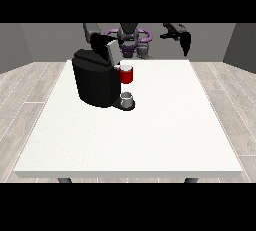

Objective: Insert the coffee pod into the coffee machine and close the lid

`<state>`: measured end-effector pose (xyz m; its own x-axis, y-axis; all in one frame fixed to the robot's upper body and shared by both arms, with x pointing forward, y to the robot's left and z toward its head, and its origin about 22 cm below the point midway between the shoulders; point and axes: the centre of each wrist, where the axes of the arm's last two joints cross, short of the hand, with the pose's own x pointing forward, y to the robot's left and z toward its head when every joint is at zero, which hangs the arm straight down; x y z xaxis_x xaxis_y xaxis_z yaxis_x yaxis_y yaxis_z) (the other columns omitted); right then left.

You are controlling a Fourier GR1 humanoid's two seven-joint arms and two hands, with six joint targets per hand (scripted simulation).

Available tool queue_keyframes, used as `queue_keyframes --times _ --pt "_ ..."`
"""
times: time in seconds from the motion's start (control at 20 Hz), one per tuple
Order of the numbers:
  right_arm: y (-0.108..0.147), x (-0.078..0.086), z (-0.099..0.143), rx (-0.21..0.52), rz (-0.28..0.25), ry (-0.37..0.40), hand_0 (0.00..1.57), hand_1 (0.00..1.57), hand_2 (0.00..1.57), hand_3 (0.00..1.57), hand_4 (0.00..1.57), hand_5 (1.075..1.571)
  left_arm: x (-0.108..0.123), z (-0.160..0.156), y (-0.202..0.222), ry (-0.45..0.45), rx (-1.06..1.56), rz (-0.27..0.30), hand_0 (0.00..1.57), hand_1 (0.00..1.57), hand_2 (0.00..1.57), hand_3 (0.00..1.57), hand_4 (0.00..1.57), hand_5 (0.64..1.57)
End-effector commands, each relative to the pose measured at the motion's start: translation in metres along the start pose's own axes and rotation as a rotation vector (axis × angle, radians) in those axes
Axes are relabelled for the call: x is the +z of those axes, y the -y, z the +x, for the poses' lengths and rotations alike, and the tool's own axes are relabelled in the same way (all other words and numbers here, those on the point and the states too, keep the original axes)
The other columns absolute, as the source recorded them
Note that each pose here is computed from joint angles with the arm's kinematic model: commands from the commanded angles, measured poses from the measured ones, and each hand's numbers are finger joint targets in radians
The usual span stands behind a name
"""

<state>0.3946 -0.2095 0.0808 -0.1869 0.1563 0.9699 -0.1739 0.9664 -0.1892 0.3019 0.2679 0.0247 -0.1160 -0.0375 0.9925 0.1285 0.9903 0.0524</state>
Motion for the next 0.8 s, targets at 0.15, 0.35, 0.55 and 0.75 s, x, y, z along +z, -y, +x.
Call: queue_keyframes --times 0.15,0.35,0.55,0.75 --pt "-0.014 -0.016 0.022 0.056 0.07 -0.009 0.0 0.0 0.0 0.0 0.21 1.571 0.0 -0.004 -0.009 -0.021 0.004 0.026 0.0 0.0 0.0 0.0 0.0 1.571" --pt "-0.037 -0.014 0.014 0.092 0.079 0.004 0.0 0.0 0.0 0.0 0.21 1.571 0.001 0.002 -0.009 -0.023 -0.004 0.026 0.0 0.0 0.0 0.0 0.14 1.571" --pt "-0.027 -0.037 0.049 0.141 0.065 0.119 0.0 0.0 0.0 0.0 0.12 1.571 -0.017 0.019 -0.014 0.05 -0.007 -0.004 0.0 0.0 0.0 0.0 0.15 1.571" --pt "-0.055 -0.028 0.037 0.101 0.125 0.067 0.0 0.0 0.0 0.0 0.12 1.571 -0.001 -0.009 -0.025 -0.012 0.002 0.052 0.0 0.0 0.0 0.0 0.18 1.571"
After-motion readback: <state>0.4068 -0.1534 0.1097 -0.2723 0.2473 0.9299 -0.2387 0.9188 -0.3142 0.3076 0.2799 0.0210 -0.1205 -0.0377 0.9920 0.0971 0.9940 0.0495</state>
